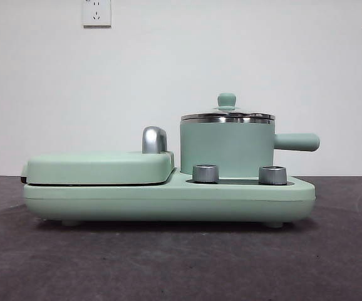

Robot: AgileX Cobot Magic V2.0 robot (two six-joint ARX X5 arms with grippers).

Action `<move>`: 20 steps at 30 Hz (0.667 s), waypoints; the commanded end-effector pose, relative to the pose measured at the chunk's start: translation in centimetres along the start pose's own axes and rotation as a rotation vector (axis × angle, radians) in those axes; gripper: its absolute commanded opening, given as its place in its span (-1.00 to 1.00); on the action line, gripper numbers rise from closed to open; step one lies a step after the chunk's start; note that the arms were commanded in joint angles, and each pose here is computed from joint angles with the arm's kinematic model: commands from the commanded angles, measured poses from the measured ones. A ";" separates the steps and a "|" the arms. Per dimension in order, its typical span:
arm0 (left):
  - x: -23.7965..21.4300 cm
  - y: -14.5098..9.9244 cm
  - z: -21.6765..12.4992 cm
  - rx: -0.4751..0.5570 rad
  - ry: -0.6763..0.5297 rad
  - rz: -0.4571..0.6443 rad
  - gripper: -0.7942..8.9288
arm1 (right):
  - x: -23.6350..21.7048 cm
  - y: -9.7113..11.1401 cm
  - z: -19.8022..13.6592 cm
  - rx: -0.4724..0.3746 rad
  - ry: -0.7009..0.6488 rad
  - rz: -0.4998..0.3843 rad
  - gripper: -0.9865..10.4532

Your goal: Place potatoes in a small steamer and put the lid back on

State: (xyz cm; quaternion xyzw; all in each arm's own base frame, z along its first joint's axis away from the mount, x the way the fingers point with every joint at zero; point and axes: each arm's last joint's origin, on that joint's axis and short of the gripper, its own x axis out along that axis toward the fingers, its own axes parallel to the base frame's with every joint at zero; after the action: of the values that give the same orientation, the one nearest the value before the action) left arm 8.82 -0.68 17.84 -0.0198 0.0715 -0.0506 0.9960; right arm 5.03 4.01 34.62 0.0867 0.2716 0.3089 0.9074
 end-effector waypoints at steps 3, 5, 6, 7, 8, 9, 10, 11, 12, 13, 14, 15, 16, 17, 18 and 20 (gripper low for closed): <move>0.4 0.4 -0.9 -0.016 0.009 0.052 -0.83 | -0.1 0.1 0.2 -0.010 -0.012 0.010 -0.79; 0.7 0.5 -1.6 -0.016 0.011 0.068 -0.83 | -0.1 0.1 0.2 -0.010 -0.012 0.010 -0.79; 0.9 0.5 -2.2 -0.016 0.013 0.071 -0.83 | -0.1 0.1 0.2 -0.010 -0.012 0.010 -0.79; 1.1 0.5 -2.7 -0.016 0.020 0.072 -0.83 | -0.1 0.1 0.2 -0.010 -0.012 0.010 -0.79; 1.1 0.5 -2.7 -0.017 0.037 0.072 -0.83 | -0.1 0.1 0.2 -0.010 -0.012 0.010 -0.79; 1.1 0.5 -2.7 -0.017 0.030 0.071 -0.83 | -0.1 0.1 0.2 -0.010 -0.012 0.010 -0.79; 1.1 0.5 -2.7 -0.017 0.028 0.070 -0.83 | -0.1 0.1 0.2 -0.010 -0.013 0.011 -0.79; 1.1 0.5 -2.7 -0.017 0.028 0.071 -0.83 | -0.1 0.1 0.2 -0.010 -0.013 0.010 -0.79; 1.1 0.5 -2.7 -0.017 0.031 0.071 -0.83 | -0.1 0.1 0.2 -0.010 -0.012 0.010 -0.79; 1.1 0.5 -2.7 -0.017 0.032 0.070 -0.83 | -0.1 0.1 0.2 -0.010 -0.012 0.010 -0.79; 1.1 0.5 -2.7 -0.017 0.032 0.071 -0.83 | -0.1 0.1 0.2 -0.010 -0.012 0.010 -0.79; 1.1 0.5 -2.7 -0.017 0.031 0.070 -0.83 | -0.1 0.1 0.2 -0.010 -0.012 0.010 -0.79; 1.1 0.5 -2.7 -0.017 0.031 0.071 -0.83 | -0.1 0.1 0.2 -0.010 -0.012 0.010 -0.79; 1.1 0.5 -2.7 -0.017 0.032 0.070 -0.83 | -0.1 0.1 0.2 -0.010 -0.012 0.010 -0.79; 1.1 0.5 -2.7 -0.017 0.032 0.071 -0.83 | -0.1 0.1 0.2 -0.010 -0.012 0.010 -0.79; 1.1 0.5 -2.7 -0.017 0.032 0.070 -0.83 | -0.1 0.1 0.2 -0.010 -0.012 0.010 -0.79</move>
State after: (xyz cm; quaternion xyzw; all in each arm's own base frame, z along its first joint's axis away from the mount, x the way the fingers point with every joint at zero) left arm 9.48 -0.35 15.66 -0.0216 0.0775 -0.0159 0.9966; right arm 5.02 4.00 34.61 0.0866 0.2714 0.3090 0.9074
